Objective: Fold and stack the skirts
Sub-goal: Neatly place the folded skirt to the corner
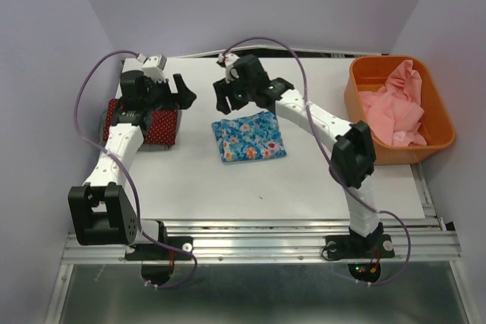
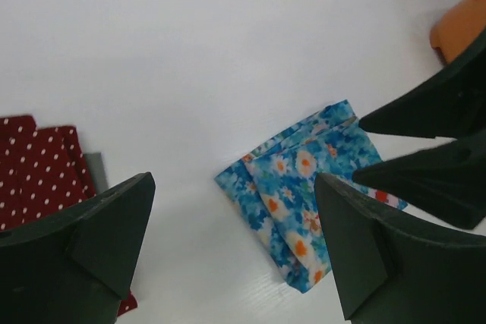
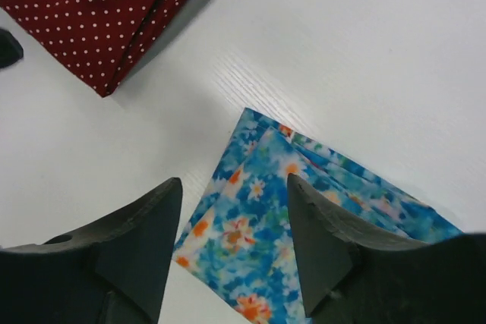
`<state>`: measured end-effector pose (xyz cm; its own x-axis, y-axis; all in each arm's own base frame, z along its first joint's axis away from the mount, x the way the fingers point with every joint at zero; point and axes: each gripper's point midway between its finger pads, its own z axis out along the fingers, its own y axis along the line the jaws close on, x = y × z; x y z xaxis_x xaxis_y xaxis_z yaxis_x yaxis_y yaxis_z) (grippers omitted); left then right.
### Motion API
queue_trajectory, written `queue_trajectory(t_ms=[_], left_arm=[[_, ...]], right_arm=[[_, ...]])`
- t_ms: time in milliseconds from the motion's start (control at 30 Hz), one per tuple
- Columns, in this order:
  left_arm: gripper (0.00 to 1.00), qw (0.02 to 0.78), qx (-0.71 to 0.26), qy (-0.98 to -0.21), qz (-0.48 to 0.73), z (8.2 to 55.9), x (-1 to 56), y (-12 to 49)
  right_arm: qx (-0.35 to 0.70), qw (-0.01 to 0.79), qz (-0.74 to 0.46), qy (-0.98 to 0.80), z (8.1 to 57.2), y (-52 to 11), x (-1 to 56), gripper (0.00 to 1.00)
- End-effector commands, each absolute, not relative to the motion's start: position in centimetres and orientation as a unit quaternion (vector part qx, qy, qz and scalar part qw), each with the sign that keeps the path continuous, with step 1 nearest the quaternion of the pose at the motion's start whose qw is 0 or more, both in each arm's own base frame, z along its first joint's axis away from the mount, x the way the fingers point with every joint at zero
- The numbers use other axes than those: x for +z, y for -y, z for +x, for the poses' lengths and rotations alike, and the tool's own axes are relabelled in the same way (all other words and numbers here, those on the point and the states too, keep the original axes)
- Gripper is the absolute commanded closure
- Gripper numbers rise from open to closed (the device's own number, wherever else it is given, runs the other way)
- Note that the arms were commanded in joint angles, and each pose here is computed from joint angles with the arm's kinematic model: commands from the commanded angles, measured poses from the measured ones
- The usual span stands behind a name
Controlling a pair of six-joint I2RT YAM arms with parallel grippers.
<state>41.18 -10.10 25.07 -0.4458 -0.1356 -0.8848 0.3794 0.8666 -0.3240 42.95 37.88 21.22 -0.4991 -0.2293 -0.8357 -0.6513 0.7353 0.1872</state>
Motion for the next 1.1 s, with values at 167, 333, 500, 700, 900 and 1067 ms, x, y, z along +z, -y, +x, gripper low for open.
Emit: queue_trajectory(t_ms=[167, 333, 500, 700, 900, 1067], left_arm=[[0.02, 0.55, -0.204, -0.81, 0.017, 39.2, 25.2, 7.2], [0.02, 0.528, -0.156, -0.834, -0.03, 38.7, 22.4, 5.1], [0.02, 0.503, -0.162, -0.848, -0.035, 37.1, 20.0, 5.4], [0.02, 0.481, -0.194, -0.854, -0.042, 36.1, 17.9, 6.4], [0.01, 0.456, -0.204, -0.865, -0.052, 36.2, 16.0, 6.7], [0.02, 0.449, -0.212, -0.866, -0.054, 36.2, 15.7, 7.0]], right_arm=[[0.131, 0.361, -0.313, -0.869, 42.7, -42.4, 13.1, 0.28], [0.107, 0.361, -0.326, -0.867, 43.1, -43.3, 10.5, 0.28], [0.097, 0.339, -0.337, -0.873, 42.7, -43.7, 6.8, 0.33], [0.087, 0.32, -0.34, -0.88, 42.6, -43.6, 4.3, 0.36], [0.041, 0.328, -0.334, -0.883, 42.8, -42.9, 3.3, 0.34], [0.054, 0.376, -0.321, -0.868, 42.9, -43.3, 7.1, 0.3]])
